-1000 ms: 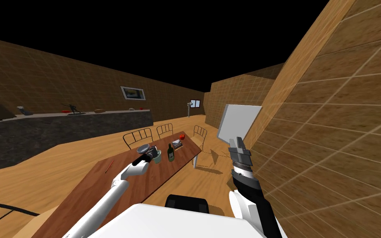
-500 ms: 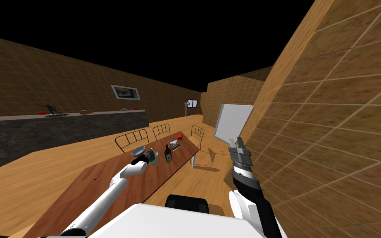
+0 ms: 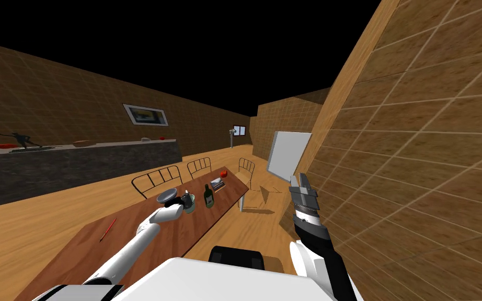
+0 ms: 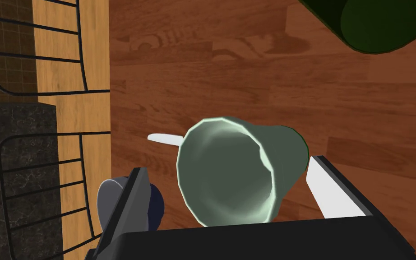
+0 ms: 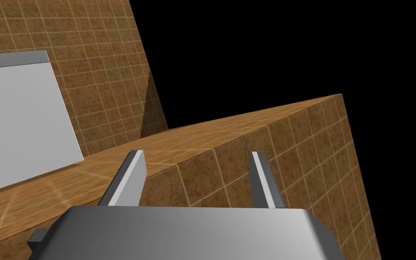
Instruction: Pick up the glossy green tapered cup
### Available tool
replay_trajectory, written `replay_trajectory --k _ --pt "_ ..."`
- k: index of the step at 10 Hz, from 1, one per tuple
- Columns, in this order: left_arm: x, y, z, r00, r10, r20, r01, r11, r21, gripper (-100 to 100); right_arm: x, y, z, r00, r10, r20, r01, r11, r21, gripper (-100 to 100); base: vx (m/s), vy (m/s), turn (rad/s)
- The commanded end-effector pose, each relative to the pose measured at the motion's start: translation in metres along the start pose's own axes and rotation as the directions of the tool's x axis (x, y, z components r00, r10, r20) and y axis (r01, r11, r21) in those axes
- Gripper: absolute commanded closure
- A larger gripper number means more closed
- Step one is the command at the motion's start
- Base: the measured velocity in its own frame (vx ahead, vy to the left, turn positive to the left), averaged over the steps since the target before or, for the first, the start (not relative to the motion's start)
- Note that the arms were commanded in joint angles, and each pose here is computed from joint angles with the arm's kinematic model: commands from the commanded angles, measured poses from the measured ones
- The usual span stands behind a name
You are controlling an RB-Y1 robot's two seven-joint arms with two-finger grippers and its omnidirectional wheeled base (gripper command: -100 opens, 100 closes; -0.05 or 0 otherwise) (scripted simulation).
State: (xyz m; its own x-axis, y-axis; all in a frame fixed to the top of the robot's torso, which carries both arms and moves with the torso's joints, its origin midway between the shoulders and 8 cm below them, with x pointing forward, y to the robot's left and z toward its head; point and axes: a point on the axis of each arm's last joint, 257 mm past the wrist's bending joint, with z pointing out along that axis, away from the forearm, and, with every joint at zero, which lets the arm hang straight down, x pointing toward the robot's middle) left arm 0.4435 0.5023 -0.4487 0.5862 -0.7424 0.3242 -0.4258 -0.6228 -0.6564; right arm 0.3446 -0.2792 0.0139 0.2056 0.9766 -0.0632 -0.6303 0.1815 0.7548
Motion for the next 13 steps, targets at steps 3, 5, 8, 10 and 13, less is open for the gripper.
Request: replay_trajectory --k 3,5,8,10,13 --pt "-0.047 0.014 0.004 0.990 -0.078 0.114 0.088 0.993 -0.078 -100 0.000 0.000 0.000 1.000 0.000 0.000 0.000 1.000 0.000 0 0.006 -0.004 -0.151" --pt "-0.063 0.019 0.003 0.982 -0.103 0.159 0.121 0.987 -0.105 -100 0.000 0.000 0.000 1.000 0.000 0.000 0.000 1.000 0.000 0 0.007 -0.002 -0.101" --pt "-0.079 0.024 0.002 0.971 -0.126 0.201 0.153 0.980 -0.125 -100 0.000 0.000 0.000 1.000 0.000 0.000 0.000 1.000 0.000 0 0.005 -0.002 -0.079" --pt "-0.103 0.030 -0.002 0.950 -0.161 0.269 0.207 0.967 -0.151 -100 0.000 0.000 0.000 1.000 0.000 0.000 0.000 1.000 0.000 0 0.009 -0.005 -0.128" --pt "-0.131 0.035 -0.010 0.918 -0.194 0.345 0.264 0.949 -0.170 -100 0.000 0.000 0.000 1.000 0.000 0.000 0.000 1.000 0.000 0 0.014 -0.004 -0.107"
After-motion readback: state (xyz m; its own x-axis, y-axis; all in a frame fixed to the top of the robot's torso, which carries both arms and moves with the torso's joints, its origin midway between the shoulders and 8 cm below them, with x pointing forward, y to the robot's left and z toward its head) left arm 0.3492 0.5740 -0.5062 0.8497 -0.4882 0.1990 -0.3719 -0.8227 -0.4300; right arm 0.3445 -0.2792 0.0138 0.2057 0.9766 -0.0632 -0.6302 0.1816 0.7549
